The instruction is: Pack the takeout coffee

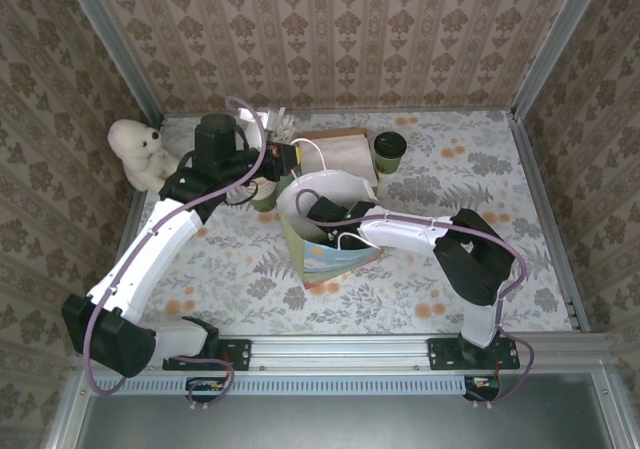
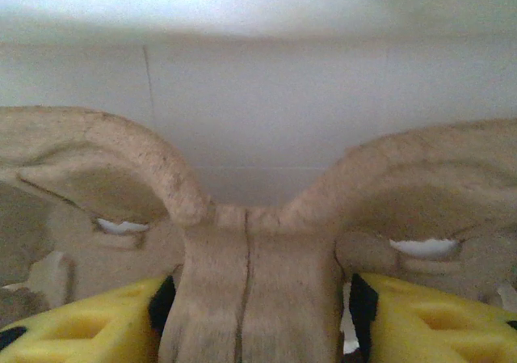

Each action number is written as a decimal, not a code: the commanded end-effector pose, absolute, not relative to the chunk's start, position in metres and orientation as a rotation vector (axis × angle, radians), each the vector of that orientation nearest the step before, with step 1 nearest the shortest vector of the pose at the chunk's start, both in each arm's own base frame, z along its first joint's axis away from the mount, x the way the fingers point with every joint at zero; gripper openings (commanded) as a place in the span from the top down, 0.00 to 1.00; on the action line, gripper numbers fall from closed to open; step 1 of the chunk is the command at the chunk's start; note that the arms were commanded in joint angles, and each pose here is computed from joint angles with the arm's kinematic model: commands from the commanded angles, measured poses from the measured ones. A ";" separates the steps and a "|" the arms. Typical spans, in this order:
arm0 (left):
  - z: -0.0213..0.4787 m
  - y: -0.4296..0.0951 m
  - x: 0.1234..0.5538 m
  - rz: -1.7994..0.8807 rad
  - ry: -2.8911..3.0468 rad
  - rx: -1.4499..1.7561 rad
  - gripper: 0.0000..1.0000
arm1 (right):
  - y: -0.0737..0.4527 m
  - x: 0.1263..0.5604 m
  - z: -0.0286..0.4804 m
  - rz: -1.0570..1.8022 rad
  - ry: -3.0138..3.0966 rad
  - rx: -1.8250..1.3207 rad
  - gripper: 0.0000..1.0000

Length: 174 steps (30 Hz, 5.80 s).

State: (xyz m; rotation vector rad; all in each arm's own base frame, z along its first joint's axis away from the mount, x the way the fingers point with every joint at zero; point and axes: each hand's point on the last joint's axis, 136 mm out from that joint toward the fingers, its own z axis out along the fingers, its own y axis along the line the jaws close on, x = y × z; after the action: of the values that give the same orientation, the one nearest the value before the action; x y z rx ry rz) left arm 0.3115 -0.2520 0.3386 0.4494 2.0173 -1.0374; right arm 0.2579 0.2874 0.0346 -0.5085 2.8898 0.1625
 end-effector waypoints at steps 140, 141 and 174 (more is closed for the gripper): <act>0.349 -0.267 0.285 -1.136 1.841 0.880 1.00 | 0.289 0.218 0.052 0.238 2.111 -1.962 0.60; 0.349 -0.268 0.285 -1.140 1.841 0.883 1.00 | 0.288 0.221 0.048 0.214 2.115 -1.964 0.60; 0.342 -0.266 0.283 -1.130 1.853 0.899 1.00 | 0.316 0.238 0.223 0.342 1.790 -1.582 0.00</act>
State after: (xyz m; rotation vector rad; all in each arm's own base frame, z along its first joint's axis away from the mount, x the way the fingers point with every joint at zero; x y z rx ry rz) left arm 0.2870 -0.2698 0.3357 0.8726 1.8971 -1.1321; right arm 0.2342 0.3114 0.1827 -1.6927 1.8773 0.3206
